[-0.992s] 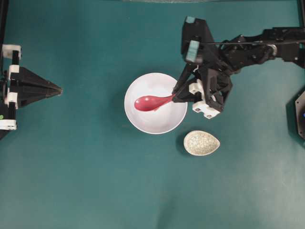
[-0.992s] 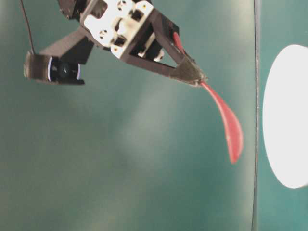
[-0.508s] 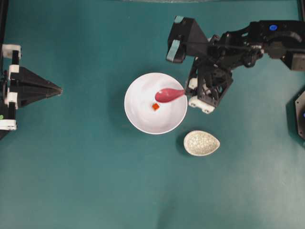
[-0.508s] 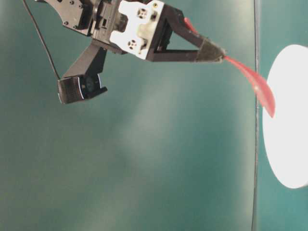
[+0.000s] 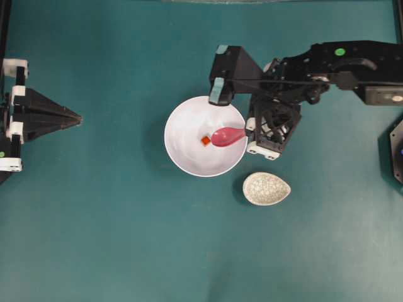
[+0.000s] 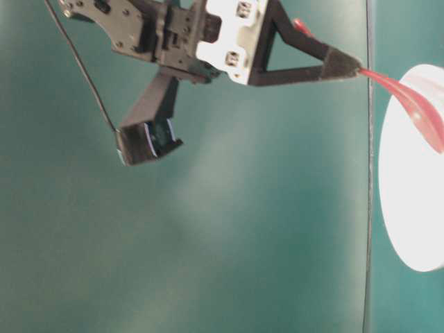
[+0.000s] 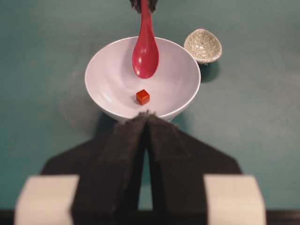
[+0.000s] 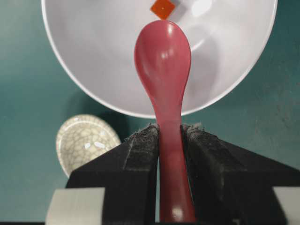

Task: Grip the spoon and scoop the red block from the bowl with right arm.
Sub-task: 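Lower the spoon bowl into the white bowl beside the red cube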

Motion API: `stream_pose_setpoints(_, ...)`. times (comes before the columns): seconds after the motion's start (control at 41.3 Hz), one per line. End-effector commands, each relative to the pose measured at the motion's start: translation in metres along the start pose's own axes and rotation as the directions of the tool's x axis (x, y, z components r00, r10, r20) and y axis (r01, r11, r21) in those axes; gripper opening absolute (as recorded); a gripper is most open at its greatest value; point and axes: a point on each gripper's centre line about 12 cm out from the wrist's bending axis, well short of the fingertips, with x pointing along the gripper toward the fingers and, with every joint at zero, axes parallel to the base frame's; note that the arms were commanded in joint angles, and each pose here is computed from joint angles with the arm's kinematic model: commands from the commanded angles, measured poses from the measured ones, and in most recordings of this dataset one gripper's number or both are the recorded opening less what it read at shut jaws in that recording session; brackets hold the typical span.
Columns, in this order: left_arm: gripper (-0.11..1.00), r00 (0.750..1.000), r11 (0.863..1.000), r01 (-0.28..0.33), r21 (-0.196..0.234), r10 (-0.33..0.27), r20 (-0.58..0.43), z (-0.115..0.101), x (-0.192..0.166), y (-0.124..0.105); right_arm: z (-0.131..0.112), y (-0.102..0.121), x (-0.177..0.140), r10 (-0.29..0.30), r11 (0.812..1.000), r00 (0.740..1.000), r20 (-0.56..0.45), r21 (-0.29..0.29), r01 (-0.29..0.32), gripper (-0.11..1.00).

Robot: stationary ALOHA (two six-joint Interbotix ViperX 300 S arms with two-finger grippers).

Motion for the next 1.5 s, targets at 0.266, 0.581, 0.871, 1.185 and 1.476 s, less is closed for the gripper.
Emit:
stream_pose_setpoints(0.266, 0.0, 1.0, 1.0, -0.003, 0.002, 0.003, 0.012, 0.007, 0.002, 0.001, 0.015, 0.003, 0.003, -0.011, 1.0, 1.0, -0.024, -0.022, 0.01, 0.25)
stream_pose_setpoints(0.581, 0.0, 1.0, 1.0, -0.003, 0.001, 0.003, 0.014, 0.008, 0.001, 0.001, 0.018, 0.005, 0.005, -0.016, 0.999, 0.999, -0.043, -0.034, 0.015, 0.25)
stream_pose_setpoints(0.871, 0.0, 1.0, 1.0, -0.003, 0.001, 0.003, 0.012, 0.007, 0.002, 0.001, 0.022, 0.006, 0.013, -0.019, 0.999, 0.998, -0.054, -0.036, 0.017, 0.25)
stream_pose_setpoints(1.185, 0.0, 1.0, 1.0, -0.003, 0.001, 0.003, 0.012, 0.007, 0.002, 0.001, 0.033, 0.007, 0.018, -0.021, 0.999, 0.999, -0.043, -0.044, 0.019, 0.25)
stream_pose_setpoints(1.476, 0.0, 1.0, 1.0, -0.003, 0.002, 0.003, 0.014, 0.008, 0.001, 0.001, 0.051, 0.009, 0.019, -0.019, 0.999, 1.0, 0.018, -0.047, 0.02, 0.25)
